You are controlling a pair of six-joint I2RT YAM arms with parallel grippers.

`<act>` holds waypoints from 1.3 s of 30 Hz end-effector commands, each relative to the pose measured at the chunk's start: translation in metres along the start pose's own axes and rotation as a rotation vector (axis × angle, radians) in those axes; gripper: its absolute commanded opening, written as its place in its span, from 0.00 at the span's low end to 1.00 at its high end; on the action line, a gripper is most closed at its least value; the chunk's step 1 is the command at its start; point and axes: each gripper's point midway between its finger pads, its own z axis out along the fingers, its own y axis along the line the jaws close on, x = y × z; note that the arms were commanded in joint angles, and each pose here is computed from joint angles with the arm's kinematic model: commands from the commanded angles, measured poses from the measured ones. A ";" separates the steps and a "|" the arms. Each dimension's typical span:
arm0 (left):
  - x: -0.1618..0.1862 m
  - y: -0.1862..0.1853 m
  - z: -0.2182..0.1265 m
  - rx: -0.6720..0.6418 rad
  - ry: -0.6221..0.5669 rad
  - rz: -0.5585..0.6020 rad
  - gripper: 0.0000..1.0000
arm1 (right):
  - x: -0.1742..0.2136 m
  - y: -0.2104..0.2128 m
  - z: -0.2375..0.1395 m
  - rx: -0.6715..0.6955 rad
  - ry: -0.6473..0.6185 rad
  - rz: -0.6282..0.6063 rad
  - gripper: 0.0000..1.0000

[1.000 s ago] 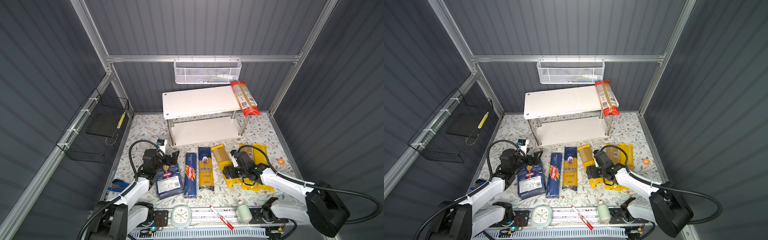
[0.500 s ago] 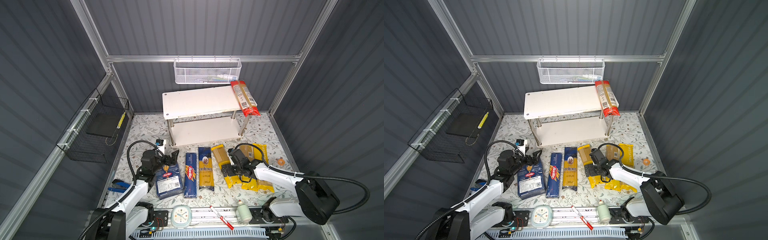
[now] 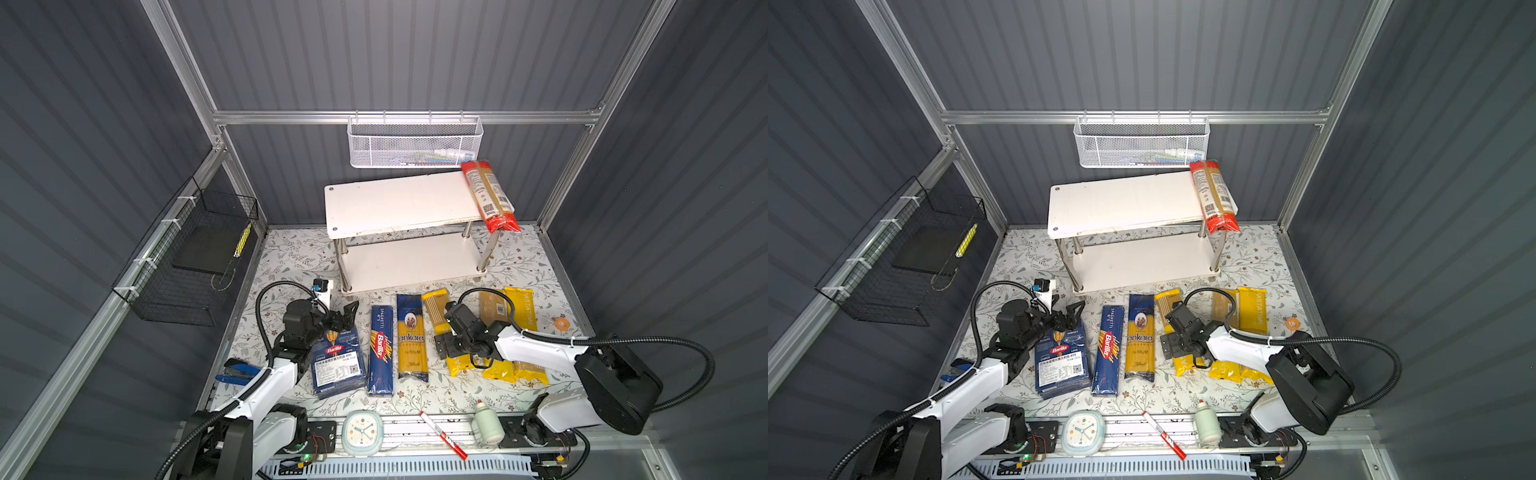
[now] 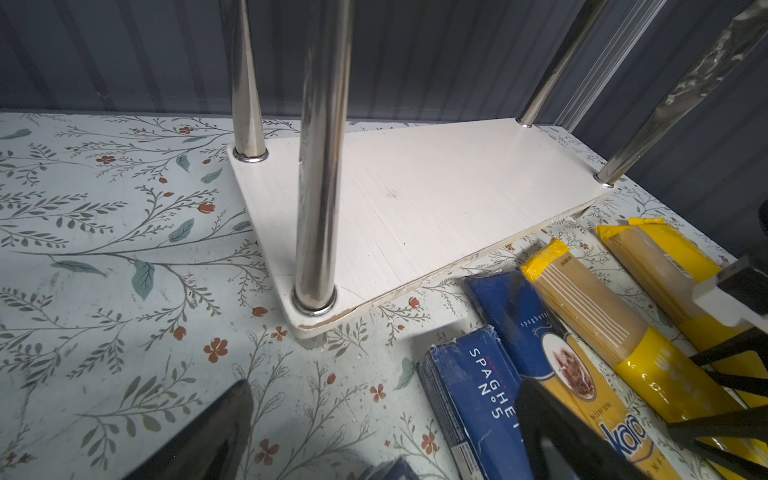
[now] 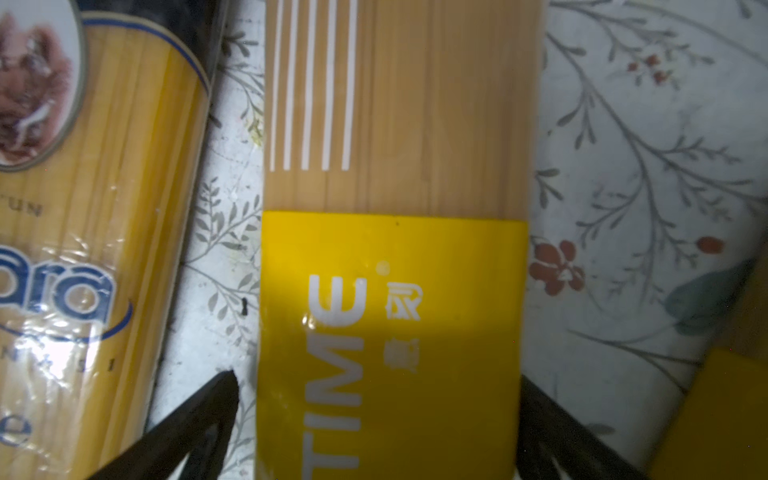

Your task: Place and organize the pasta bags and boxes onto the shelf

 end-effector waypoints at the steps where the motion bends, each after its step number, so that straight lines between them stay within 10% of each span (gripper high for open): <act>1: -0.003 -0.005 0.000 0.029 -0.006 0.006 0.99 | 0.006 0.012 -0.002 -0.061 0.041 0.025 0.99; 39: -0.003 -0.002 0.001 0.014 -0.001 -0.001 0.99 | 0.040 -0.013 0.009 0.146 0.110 0.086 0.85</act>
